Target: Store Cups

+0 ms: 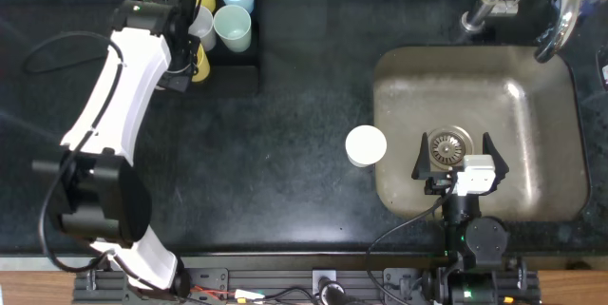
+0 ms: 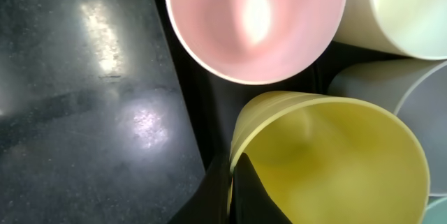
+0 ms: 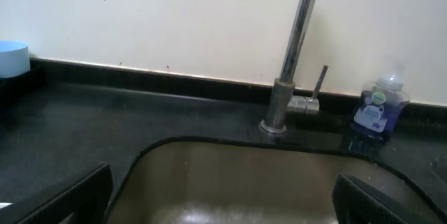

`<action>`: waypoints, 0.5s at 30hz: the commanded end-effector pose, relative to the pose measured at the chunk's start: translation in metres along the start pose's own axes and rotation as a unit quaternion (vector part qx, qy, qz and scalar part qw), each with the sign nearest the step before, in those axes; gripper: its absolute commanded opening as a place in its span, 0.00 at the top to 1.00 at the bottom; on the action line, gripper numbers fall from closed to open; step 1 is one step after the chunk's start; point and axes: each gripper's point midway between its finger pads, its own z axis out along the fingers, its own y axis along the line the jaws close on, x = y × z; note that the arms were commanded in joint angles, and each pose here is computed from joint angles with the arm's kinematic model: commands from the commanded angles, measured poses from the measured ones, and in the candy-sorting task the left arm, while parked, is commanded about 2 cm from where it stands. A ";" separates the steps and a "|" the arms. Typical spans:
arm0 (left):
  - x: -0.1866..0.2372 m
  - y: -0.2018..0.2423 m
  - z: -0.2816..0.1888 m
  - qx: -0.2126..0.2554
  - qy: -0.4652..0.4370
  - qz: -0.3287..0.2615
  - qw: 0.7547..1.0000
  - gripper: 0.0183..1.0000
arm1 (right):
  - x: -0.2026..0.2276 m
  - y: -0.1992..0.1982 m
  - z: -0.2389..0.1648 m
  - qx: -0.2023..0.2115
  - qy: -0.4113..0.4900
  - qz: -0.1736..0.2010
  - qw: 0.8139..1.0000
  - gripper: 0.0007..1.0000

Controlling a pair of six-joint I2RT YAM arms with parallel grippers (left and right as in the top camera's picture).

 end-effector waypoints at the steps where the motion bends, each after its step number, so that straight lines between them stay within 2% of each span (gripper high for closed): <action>1: 0.002 -0.008 0.008 0.000 0.006 -0.015 1.000 0.98 | 0.003 0.000 0.000 0.000 -0.001 0.000 1.000 0.00; 15: 0.005 -0.004 0.023 -0.023 0.006 -0.010 1.000 0.98 | 0.003 0.000 0.000 0.000 -0.001 0.000 1.000 0.00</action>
